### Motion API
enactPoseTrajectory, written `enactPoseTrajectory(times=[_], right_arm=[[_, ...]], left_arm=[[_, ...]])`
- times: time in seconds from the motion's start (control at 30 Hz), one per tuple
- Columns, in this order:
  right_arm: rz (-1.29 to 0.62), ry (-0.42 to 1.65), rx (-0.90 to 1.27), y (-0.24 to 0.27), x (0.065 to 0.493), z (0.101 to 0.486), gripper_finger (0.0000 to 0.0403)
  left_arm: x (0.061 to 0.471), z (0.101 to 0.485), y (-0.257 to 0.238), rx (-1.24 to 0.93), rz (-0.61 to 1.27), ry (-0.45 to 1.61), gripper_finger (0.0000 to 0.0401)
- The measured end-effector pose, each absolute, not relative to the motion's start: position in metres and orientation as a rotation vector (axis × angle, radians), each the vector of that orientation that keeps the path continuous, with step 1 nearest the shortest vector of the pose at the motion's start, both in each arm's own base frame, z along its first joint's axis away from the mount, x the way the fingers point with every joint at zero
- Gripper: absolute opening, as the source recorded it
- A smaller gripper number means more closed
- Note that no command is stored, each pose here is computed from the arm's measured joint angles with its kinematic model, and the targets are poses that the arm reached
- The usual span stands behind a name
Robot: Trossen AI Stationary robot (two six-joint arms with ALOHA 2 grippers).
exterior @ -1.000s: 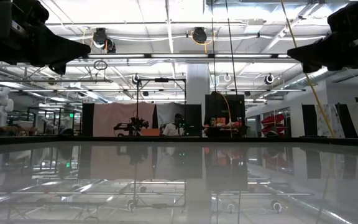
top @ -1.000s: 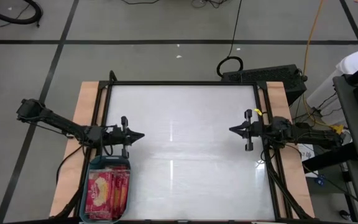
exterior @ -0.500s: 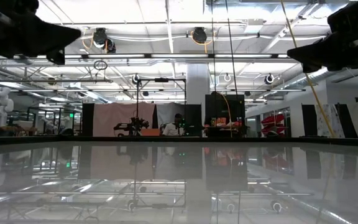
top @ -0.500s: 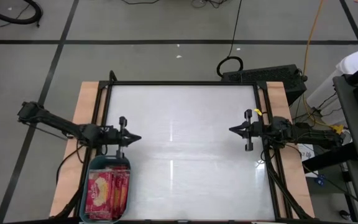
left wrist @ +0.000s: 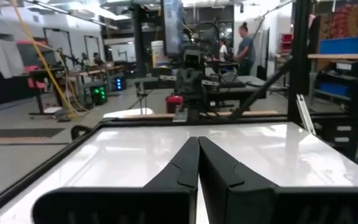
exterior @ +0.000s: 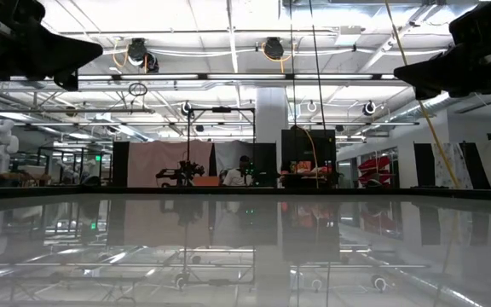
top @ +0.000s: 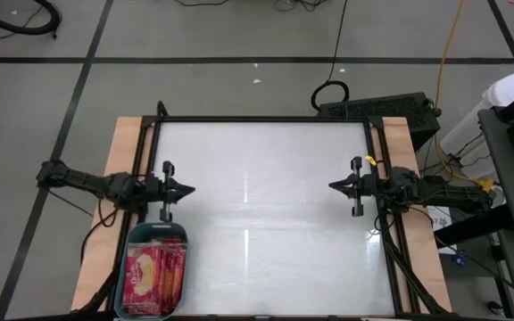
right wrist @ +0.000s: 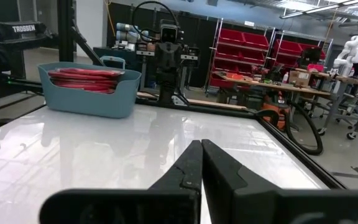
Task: Sort popcorn bags into baskets
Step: Return to Home Position
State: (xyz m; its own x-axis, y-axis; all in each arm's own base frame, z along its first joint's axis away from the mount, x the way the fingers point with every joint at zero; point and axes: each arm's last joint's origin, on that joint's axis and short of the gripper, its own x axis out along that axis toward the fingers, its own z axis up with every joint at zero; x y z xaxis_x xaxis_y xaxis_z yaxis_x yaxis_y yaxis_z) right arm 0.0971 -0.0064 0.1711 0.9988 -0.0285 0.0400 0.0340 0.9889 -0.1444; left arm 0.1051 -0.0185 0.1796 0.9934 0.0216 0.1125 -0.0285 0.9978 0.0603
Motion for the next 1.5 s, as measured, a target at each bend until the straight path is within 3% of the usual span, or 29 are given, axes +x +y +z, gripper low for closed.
enactPoseTrajectory(times=[1.5], right_arm=[[-0.031,-0.038,-0.145,-0.006,0.097,0.171,0.0]], left_arm=[[0.097,0.171,0.006,0.115,0.173,-0.035,0.001]])
